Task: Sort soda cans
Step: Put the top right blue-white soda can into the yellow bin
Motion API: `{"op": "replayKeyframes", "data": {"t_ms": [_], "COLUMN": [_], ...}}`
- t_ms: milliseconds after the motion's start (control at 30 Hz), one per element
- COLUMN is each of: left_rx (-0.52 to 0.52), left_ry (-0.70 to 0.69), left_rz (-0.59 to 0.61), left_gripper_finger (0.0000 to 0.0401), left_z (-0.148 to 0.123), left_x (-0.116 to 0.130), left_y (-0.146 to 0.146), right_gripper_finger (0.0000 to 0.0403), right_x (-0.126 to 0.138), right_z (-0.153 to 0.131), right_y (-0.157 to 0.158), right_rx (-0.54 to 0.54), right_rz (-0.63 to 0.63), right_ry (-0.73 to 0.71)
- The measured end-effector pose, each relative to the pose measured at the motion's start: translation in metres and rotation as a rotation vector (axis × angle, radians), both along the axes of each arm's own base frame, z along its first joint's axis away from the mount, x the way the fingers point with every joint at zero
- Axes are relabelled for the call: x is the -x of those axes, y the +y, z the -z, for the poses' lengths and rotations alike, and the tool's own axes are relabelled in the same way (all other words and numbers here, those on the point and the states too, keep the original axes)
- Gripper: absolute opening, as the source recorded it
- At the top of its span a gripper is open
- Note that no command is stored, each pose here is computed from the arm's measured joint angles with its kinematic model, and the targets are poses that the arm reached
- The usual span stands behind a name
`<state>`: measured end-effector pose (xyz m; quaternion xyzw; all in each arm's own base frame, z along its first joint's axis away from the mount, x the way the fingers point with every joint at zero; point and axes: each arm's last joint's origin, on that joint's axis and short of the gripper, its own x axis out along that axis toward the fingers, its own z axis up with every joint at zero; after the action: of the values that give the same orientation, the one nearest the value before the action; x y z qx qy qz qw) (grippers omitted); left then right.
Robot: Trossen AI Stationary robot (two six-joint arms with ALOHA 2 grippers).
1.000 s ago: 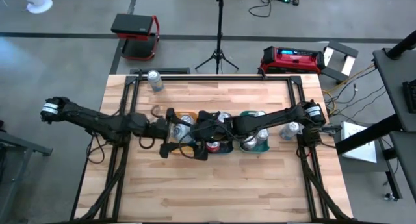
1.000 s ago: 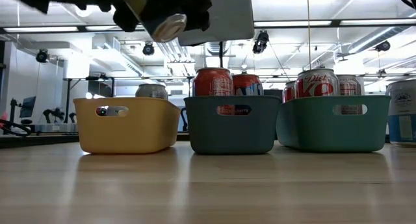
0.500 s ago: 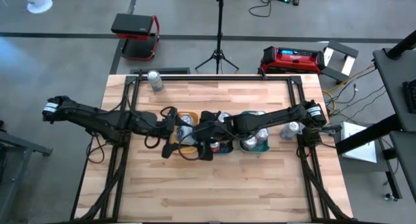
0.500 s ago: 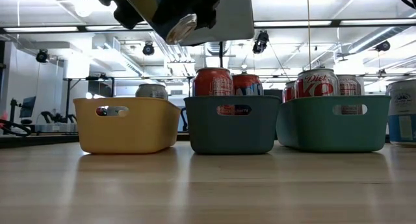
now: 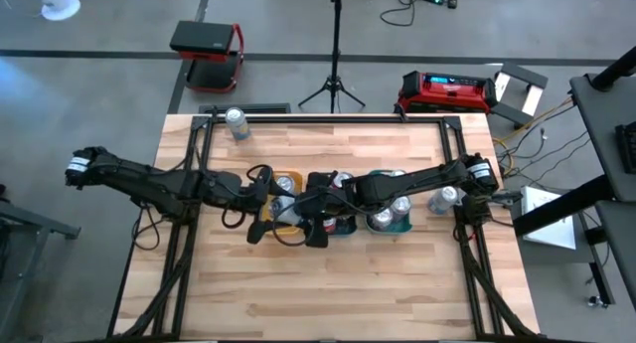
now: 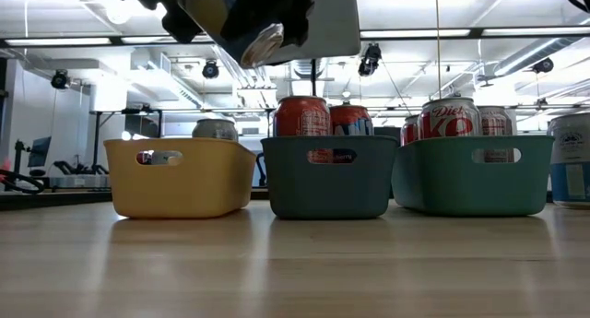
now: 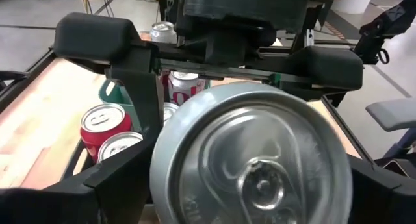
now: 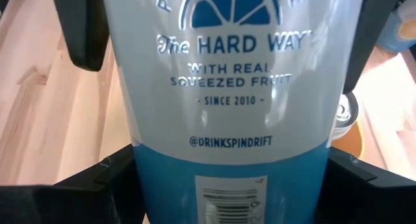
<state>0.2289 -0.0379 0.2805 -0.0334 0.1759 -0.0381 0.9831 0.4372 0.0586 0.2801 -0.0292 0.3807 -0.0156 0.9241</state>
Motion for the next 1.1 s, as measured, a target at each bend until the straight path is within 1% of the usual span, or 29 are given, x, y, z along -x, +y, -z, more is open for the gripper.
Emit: {"op": "replayKeyframes", "data": {"t_ms": [233, 367, 700, 800, 1100], "left_rx": [0.015, 0.009, -0.020, -0.018, -0.013], "left_ry": [0.054, 0.079, 0.196, 0.223, 0.221], "left_rz": [-0.011, -0.014, -0.015, -0.016, -0.013], "left_gripper_finger": [0.0350, 0.0350, 0.0350, 0.0350, 0.0349], "left_z": [0.011, 0.010, 0.009, 0.009, 0.000], "left_x": [-0.010, -0.017, -0.037, -0.039, -0.036], "left_y": [-0.002, -0.003, -0.006, -0.006, -0.006], "right_gripper_finger": [0.0304, 0.0303, 0.0304, 0.0304, 0.0305], "right_x": [0.001, 0.003, 0.007, 0.008, 0.007], "right_z": [0.002, 0.004, 0.009, 0.010, 0.008], "right_y": [0.000, 0.000, 0.000, 0.001, 0.002], "right_rx": [-0.001, 0.000, -0.006, -0.005, -0.002], "right_rz": [-0.002, -0.002, 0.007, 0.006, 0.007], "right_ry": [0.024, 0.045, 0.104, 0.114, 0.097]}}
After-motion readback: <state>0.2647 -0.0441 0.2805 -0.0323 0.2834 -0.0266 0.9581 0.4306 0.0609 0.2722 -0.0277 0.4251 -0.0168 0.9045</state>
